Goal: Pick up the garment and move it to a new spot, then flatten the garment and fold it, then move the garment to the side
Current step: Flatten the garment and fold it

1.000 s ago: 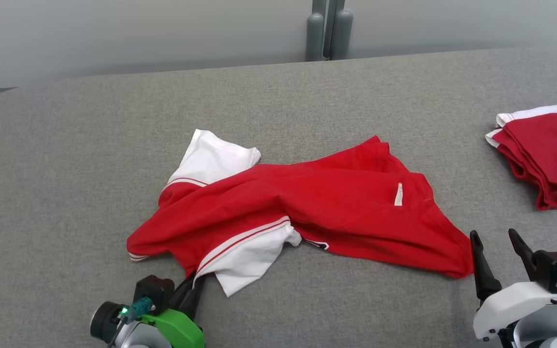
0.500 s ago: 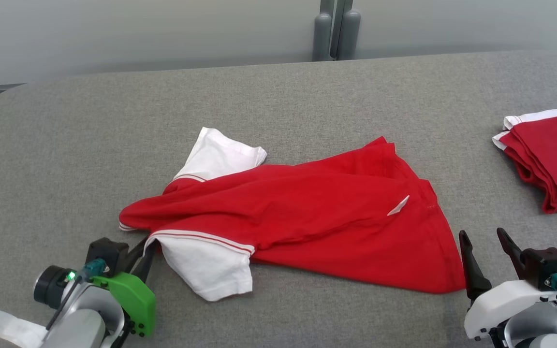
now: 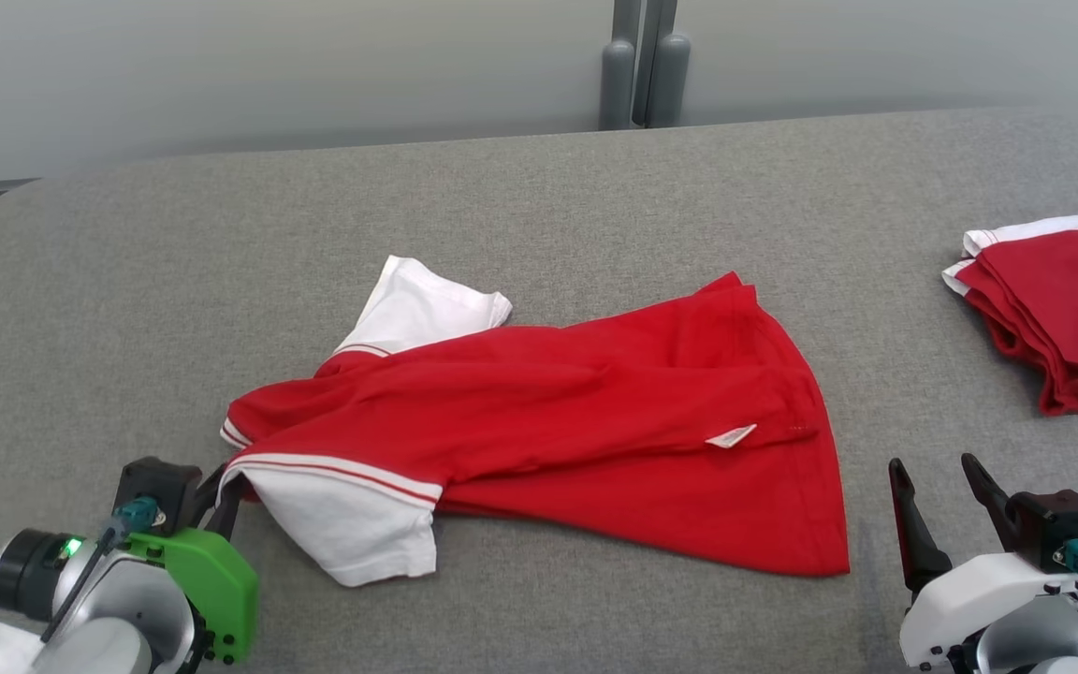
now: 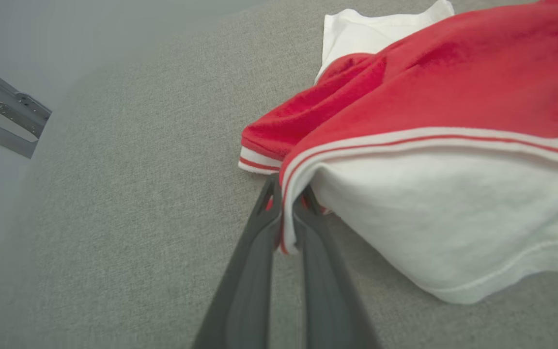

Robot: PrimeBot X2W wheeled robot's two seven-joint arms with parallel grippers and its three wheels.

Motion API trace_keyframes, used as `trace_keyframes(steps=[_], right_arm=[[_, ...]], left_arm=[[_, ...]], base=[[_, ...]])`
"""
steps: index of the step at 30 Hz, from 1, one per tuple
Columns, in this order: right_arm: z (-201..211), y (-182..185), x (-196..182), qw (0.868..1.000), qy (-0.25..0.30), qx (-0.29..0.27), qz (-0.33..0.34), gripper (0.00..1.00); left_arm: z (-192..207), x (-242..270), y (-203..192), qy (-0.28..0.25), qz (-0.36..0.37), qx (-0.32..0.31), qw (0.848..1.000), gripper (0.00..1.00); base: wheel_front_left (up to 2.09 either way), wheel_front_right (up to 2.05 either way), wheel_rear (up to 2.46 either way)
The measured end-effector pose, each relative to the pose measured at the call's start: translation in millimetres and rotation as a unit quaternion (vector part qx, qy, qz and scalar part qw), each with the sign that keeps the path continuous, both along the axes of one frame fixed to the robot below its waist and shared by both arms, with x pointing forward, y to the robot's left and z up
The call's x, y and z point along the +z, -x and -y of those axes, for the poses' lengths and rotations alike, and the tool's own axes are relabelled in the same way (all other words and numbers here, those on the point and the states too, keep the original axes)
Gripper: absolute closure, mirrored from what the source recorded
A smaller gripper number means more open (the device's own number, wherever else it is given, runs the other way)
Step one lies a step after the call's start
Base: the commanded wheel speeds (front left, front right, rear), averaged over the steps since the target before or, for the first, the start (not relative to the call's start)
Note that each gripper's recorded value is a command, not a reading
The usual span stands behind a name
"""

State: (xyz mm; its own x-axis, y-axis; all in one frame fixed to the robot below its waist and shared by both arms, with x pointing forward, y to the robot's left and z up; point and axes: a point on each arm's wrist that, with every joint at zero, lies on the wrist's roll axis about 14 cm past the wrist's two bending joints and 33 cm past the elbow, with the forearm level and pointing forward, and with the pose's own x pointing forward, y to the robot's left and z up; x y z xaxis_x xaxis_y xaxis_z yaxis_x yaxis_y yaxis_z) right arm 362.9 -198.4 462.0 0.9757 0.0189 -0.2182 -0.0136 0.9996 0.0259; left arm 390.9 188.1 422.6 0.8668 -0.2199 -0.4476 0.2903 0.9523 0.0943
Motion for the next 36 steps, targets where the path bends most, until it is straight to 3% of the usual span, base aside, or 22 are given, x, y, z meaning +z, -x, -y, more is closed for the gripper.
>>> trace_keyframes(steps=[11, 22, 23, 24, 25, 36], right_arm=[[1.6, 4.4, -1.7, 1.000, 0.000, -0.003, -0.003, 0.00], [5.9, -1.1, -3.4, 1.000, 0.004, -0.010, -0.006, 0.00], [7.3, -1.5, -3.4, 1.000, 0.005, -0.011, -0.006, 0.00], [8.9, -1.2, -3.5, 1.000, 0.005, -0.014, -0.006, 0.00], [10.1, -0.3, -4.2, 1.000, 0.005, -0.016, -0.008, 0.00], [15.4, 0.4, -8.7, 1.000, 0.006, -0.023, -0.014, 0.00]], left_arm=[[-6.5, 18.9, 45.9, -0.019, -0.050, 0.030, 0.998, 1.00], [48.6, -15.7, 7.4, -0.010, -0.105, -0.051, 0.993, 1.00], [50.0, -20.8, 3.9, -0.011, -0.110, -0.050, 0.993, 0.91], [51.4, -23.2, -0.6, -0.008, -0.107, -0.047, 0.993, 0.62], [51.1, -25.4, -5.6, -0.005, -0.104, -0.041, 0.994, 0.00], [27.0, -36.2, -6.8, 0.024, -0.096, 0.025, 0.995, 0.00]], base=[[0.00, 0.00, 0.00], [0.00, 0.00, 0.00], [0.00, 0.00, 0.00], [0.00, 0.00, 0.00], [0.00, 0.00, 0.00], [0.00, 0.00, 0.00]])
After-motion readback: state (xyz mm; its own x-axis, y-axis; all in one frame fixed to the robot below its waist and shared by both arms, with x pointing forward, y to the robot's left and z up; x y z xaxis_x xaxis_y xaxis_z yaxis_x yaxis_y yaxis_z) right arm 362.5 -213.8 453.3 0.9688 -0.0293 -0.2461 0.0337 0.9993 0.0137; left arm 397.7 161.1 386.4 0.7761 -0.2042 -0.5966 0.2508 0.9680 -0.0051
